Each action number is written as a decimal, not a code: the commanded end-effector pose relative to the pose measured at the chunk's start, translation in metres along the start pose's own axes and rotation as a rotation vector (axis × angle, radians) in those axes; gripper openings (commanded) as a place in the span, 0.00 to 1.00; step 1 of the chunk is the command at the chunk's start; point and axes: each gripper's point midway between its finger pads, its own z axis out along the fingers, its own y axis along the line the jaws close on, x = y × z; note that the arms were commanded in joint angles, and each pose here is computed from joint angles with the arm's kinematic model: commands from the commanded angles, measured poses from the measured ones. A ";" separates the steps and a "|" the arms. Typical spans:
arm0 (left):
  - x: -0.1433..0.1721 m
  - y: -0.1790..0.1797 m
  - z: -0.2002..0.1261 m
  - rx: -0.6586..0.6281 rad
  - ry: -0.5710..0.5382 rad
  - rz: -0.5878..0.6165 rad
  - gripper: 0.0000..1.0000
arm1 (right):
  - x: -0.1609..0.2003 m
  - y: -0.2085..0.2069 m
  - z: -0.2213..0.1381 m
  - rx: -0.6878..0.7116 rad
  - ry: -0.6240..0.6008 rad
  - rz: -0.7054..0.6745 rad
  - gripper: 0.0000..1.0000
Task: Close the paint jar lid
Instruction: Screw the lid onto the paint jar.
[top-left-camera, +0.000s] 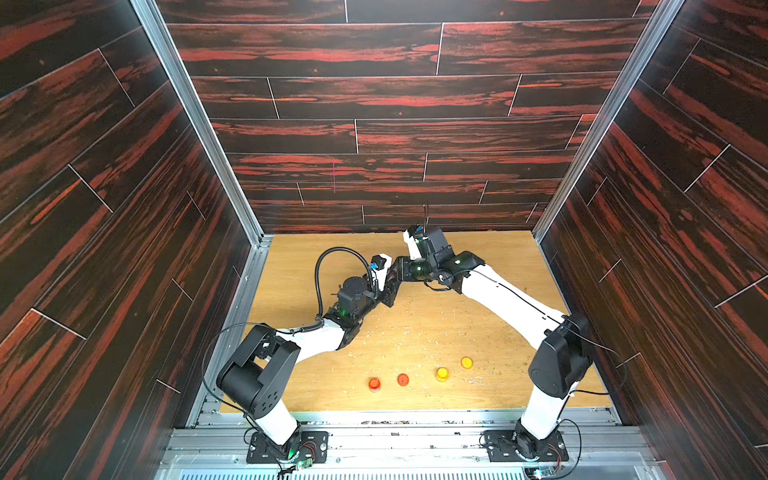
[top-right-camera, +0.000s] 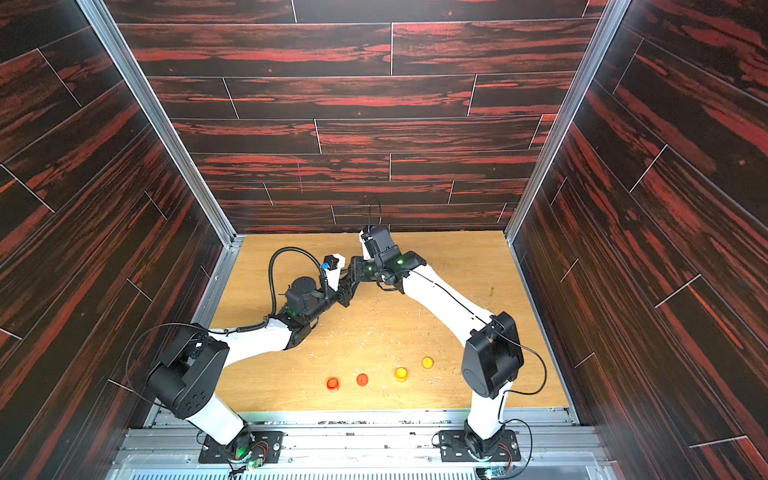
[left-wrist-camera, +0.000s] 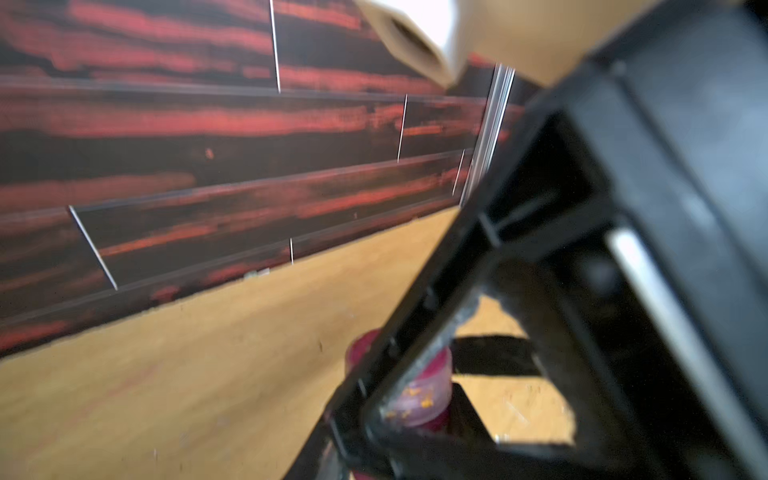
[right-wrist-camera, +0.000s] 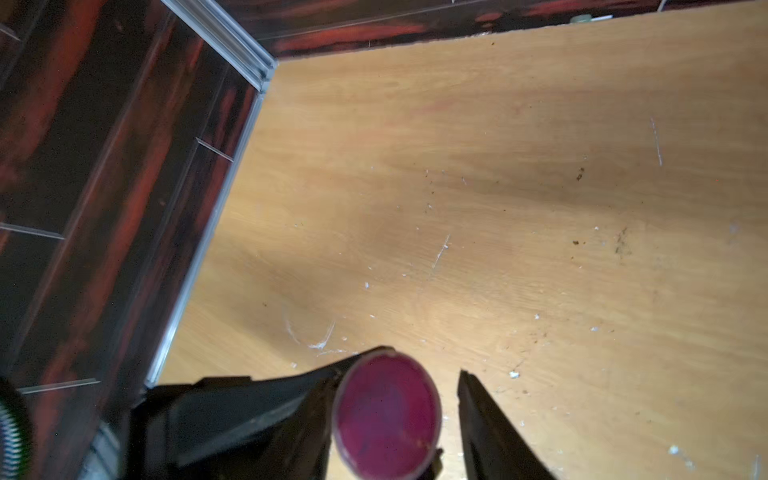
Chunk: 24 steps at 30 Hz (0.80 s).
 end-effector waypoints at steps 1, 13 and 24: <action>-0.067 -0.020 -0.023 0.061 -0.208 0.037 0.12 | 0.001 0.019 -0.038 -0.102 0.038 -0.056 0.61; -0.066 -0.050 -0.060 0.293 -0.137 -0.052 0.12 | 0.005 0.033 -0.116 -0.371 0.043 -0.376 0.66; -0.071 -0.073 -0.071 0.428 -0.100 -0.091 0.11 | 0.016 0.051 -0.124 -0.522 0.069 -0.573 0.66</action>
